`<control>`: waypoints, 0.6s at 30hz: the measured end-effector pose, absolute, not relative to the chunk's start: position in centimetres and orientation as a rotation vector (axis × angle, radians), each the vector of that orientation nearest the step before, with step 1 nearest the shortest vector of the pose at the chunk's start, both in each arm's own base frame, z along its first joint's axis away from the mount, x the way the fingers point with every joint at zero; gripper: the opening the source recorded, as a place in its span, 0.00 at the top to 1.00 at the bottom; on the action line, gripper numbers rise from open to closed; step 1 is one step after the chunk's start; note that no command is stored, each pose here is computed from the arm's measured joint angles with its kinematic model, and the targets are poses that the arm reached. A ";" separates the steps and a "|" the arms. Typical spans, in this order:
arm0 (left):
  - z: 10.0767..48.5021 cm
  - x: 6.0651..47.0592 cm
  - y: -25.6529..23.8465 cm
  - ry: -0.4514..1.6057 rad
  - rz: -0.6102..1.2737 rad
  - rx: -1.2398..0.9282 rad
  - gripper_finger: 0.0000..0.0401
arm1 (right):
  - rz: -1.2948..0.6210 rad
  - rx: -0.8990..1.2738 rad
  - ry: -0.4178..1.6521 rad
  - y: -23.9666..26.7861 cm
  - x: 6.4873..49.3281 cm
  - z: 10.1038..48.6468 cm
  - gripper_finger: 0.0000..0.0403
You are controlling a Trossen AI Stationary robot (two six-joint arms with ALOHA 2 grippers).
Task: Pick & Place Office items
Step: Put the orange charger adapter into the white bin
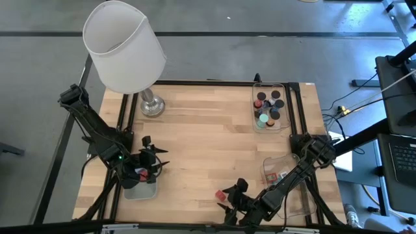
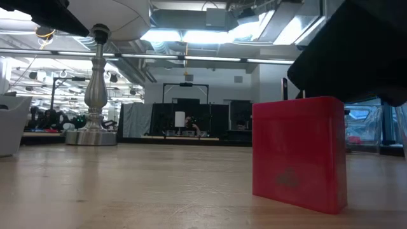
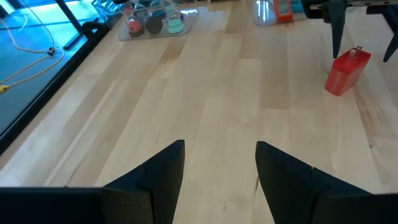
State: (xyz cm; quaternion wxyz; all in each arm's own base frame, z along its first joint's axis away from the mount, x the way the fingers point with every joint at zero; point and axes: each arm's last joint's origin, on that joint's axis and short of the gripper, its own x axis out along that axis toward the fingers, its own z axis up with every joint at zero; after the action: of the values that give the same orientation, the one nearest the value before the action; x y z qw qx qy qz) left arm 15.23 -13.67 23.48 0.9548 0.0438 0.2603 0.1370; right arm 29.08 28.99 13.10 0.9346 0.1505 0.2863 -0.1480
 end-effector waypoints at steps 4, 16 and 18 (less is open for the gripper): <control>23.5 15.2 -13.7 0.529 0.279 0.090 0.52 | -0.299 0.278 0.592 29.0 29.2 12.8 0.31; 23.4 15.1 -13.5 0.541 0.283 0.109 0.52 | -0.317 0.247 0.587 28.8 29.1 12.4 0.31; 23.4 15.1 -13.5 0.542 0.283 0.109 0.52 | -0.319 0.246 0.587 28.8 29.2 12.4 0.31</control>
State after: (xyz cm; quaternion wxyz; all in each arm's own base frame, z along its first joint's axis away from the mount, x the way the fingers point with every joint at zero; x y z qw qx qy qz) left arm 15.11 -13.54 23.36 0.9522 0.0536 0.2665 0.1393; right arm 29.17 28.78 12.44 0.9373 0.1205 0.2872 -0.1564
